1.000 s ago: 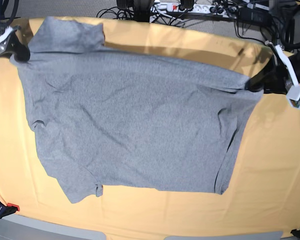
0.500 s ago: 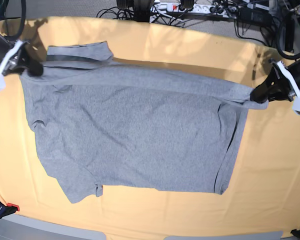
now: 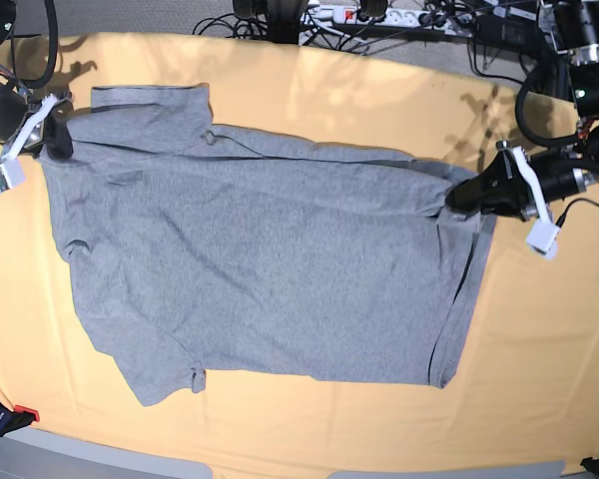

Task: Layout the t-shirt on the table in an organized manner, then fold the t-shirt properly
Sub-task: 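Lower the shoulder edge onto the table with both grippers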

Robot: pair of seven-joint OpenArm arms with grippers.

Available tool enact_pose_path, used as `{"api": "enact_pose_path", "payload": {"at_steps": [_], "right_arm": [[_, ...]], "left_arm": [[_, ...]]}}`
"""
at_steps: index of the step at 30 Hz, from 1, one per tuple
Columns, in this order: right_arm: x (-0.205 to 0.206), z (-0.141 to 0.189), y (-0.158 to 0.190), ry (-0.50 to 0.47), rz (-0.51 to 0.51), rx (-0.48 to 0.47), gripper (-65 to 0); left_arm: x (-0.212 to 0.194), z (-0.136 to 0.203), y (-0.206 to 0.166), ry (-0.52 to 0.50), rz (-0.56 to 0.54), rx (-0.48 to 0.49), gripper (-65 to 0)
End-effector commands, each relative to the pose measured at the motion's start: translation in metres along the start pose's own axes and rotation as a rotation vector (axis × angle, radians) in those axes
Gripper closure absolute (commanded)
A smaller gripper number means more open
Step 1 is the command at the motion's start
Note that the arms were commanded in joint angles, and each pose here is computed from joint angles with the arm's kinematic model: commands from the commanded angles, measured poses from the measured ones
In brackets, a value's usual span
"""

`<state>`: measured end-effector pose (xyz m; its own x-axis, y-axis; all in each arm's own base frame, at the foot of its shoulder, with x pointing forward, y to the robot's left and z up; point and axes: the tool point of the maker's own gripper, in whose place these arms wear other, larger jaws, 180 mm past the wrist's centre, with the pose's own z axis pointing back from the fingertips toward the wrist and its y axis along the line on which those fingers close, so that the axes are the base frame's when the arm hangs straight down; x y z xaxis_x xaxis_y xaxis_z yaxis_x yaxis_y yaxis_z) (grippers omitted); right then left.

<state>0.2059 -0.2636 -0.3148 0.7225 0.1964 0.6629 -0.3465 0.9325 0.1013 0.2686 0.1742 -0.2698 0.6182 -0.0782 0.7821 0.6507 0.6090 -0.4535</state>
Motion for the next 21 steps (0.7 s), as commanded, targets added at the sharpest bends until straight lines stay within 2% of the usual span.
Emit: {"api": "enact_pose_path", "payload": {"at_steps": [1, 7, 15, 21], "right_arm": [[0.014, 0.005, -0.003, -0.049, 0.024, -0.004, 0.0], [0.042, 0.005, -0.008, -0.132, 0.044, -0.018, 0.0], [0.059, 0.006, -0.013, -0.175, 0.063, -0.038, 0.0], [0.062, 0.006, -0.013, -0.191, 0.062, -0.038, 0.0]], "left_arm": [[0.022, 0.006, -0.002, -0.051, -0.049, -0.004, 0.0], [0.038, 0.006, 0.008, -0.049, -0.104, 0.045, 0.0], [0.047, 0.008, 0.010, -0.060, -0.126, 0.052, 0.0], [0.050, 0.009, 0.019, -0.061, -0.143, 0.105, 0.0]]}}
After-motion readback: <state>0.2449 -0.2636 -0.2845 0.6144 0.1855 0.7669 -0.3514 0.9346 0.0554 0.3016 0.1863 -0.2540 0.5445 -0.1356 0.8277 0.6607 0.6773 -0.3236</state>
